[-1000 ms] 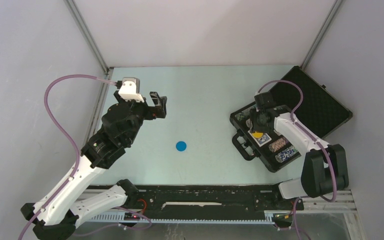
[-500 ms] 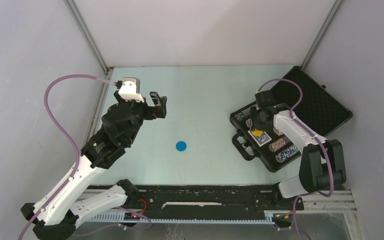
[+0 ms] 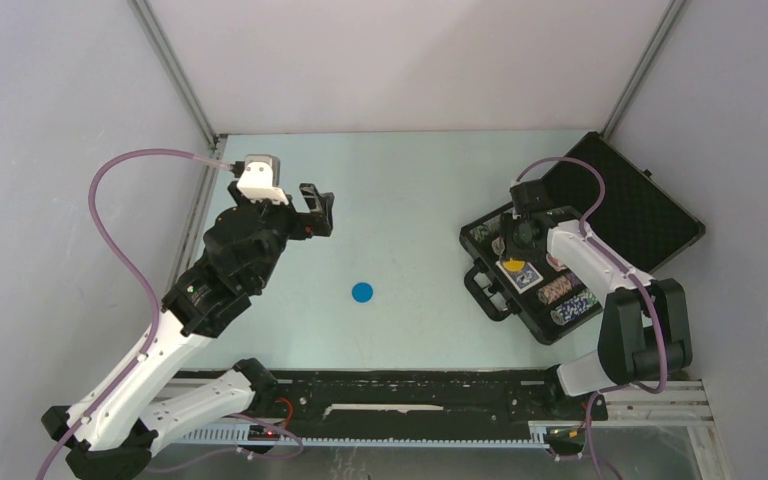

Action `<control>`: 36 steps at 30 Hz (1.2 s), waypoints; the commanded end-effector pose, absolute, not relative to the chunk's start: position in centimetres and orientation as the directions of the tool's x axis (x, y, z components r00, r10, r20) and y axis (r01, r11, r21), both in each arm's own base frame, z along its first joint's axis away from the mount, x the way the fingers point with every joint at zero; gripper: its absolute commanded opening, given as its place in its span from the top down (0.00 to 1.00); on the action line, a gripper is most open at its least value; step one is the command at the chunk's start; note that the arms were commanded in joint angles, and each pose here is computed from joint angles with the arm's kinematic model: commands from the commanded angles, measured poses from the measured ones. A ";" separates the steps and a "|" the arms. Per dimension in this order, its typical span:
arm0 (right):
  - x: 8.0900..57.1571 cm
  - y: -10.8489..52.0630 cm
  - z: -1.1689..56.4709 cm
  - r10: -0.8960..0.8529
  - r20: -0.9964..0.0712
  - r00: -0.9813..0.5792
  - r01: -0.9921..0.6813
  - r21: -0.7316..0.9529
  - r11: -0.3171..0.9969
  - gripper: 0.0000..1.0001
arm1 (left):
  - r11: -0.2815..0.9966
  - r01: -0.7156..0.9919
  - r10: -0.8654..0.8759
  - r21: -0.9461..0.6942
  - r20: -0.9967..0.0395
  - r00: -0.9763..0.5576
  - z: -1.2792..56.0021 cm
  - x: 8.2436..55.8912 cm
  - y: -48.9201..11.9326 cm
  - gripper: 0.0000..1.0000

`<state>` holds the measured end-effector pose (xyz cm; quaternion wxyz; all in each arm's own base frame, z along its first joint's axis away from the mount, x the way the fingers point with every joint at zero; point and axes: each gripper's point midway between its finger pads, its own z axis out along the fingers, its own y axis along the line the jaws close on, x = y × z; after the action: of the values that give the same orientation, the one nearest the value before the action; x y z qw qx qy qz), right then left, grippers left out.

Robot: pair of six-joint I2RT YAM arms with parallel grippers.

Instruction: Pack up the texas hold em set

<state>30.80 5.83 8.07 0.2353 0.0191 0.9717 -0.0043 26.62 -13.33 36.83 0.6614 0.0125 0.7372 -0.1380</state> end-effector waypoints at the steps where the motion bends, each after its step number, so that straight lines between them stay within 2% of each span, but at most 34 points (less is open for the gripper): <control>1: 32.0 5.9 9.2 0.028 -0.492 -0.870 0.027 0.008 1.000 0.45 | 0.958 0.202 -0.184 -0.203 -0.977 -0.109 37.0 26.8 -13.3 0.00; 8: 31.7 6.4 11.4 0.022 -0.537 -0.843 0.007 0.030 1.000 0.26 | 0.957 0.205 -0.183 -0.203 -0.977 -0.111 36.9 26.8 -13.4 0.00; 15: 31.3 8.8 14.5 -0.035 -0.608 -0.793 -0.070 0.033 0.997 0.21 | 0.956 0.207 -0.189 -0.207 -0.976 -0.107 37.1 26.7 -13.4 0.00; 24: 29.7 23.2 13.7 -0.246 -0.629 -0.738 -0.402 0.116 0.908 0.09 | 0.957 0.200 -0.194 -0.211 -0.976 -0.101 37.2 26.6 -13.1 0.00; 30: 27.8 33.9 10.3 -0.406 -0.572 -0.713 -0.571 0.136 0.810 0.08 | 0.962 0.161 -0.213 -0.223 -0.974 -0.073 37.8 26.3 -11.9 0.00; 36: 26.2 40.6 6.7 -0.535 -0.510 -0.673 -0.662 0.092 0.744 0.08 | 0.962 0.092 -0.259 -0.259 -0.966 -0.014 38.5 25.7 -9.8 0.00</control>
<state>26.83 37.25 6.63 0.2308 -0.3111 0.9121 0.1344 25.76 -11.66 38.04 0.6801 -0.0121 0.7204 -0.1356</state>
